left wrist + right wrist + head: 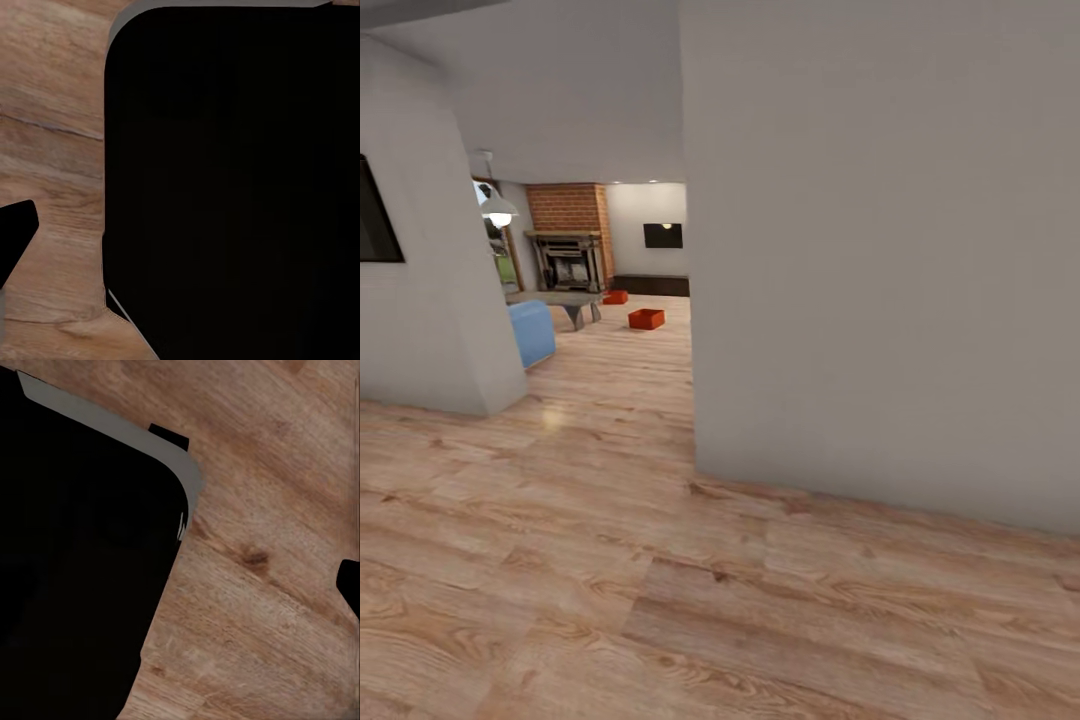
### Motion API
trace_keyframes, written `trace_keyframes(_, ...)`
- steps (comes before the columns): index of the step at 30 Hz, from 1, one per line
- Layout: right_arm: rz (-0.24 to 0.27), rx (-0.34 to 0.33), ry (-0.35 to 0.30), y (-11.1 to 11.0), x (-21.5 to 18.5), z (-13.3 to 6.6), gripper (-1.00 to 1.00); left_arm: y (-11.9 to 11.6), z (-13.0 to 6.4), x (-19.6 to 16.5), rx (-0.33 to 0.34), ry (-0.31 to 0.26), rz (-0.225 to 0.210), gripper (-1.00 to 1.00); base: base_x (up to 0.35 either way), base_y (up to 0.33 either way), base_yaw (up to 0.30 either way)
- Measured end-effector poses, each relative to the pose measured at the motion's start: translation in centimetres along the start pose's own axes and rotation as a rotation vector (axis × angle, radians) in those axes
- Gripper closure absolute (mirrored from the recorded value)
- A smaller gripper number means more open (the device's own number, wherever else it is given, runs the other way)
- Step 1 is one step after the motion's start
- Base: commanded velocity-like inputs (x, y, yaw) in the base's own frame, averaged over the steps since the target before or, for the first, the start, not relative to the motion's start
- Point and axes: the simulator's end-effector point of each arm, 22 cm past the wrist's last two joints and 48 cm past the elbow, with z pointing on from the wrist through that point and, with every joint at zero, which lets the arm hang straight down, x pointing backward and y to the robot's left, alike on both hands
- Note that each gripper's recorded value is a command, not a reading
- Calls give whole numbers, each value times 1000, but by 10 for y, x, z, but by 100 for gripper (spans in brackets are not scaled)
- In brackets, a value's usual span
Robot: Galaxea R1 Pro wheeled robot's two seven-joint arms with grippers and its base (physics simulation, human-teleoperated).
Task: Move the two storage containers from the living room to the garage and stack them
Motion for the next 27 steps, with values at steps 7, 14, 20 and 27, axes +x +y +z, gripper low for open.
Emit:
trace_keyframes(7, 0, 0, 0, 0, 0, 0, -100, 0, 0, 0, 0, 0, 0, -100, 322, 0, 270)
trace_keyframes(14, 0, 0, 0, 0, 0, 0, -100, 0, 0, 0, 0, 0, 0, -100, 322, 0, 270)
trace_keyframes(20, 0, 0, 0, 0, 0, 0, -100, 0, 0, 0, 0, 0, 0, -100, 322, 0, 270)
trace_keyframes(27, 0, 0, 0, 0, 0, 0, -100, 0, 0, 0, 0, 0, -1, -100, 322, 0, 270)
